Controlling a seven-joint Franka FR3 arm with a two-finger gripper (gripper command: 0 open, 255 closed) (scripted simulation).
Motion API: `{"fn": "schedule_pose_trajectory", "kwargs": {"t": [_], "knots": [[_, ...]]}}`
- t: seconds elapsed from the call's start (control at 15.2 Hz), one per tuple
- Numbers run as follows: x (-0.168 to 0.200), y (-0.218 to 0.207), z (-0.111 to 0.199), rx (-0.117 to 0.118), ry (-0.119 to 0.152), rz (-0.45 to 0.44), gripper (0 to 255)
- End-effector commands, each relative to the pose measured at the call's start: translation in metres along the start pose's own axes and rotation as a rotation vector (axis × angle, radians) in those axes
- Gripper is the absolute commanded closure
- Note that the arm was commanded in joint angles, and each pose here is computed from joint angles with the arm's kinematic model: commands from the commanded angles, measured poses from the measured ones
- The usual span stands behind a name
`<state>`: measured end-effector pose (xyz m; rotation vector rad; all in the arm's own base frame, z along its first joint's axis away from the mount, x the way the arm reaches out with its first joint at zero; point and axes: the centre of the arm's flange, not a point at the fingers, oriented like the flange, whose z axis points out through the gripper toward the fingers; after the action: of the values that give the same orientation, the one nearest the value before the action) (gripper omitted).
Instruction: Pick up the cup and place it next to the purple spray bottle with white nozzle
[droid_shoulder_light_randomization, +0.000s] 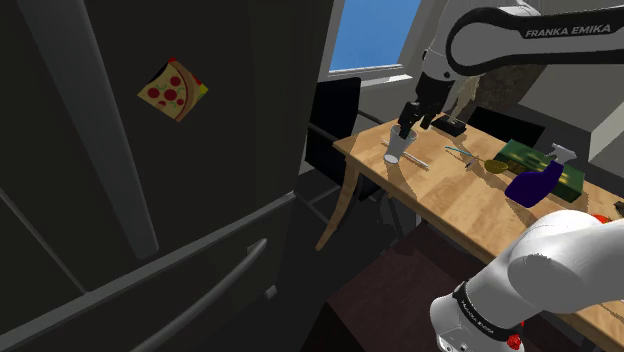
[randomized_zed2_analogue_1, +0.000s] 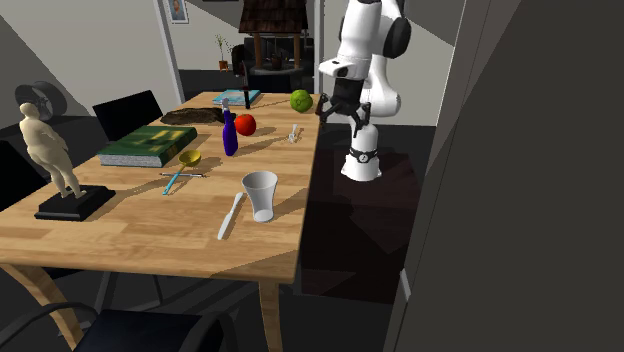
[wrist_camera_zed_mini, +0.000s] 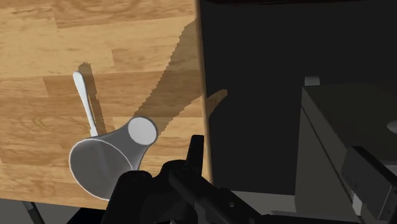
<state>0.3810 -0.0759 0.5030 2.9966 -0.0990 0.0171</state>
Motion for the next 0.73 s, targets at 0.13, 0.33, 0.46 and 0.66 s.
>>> {"fn": "schedule_pose_trajectory", "kwargs": {"t": [0.13, 0.33, 0.46, 0.66], "knots": [[0.031, 0.027, 0.03, -0.031, 0.001, 0.022, 0], [0.055, 0.046, 0.052, -0.054, 0.001, 0.039, 0], [0.07, 0.06, 0.067, -0.069, 0.0, 0.05, 0], [0.093, 0.081, 0.089, -0.092, 0.0, 0.067, 0]]}}
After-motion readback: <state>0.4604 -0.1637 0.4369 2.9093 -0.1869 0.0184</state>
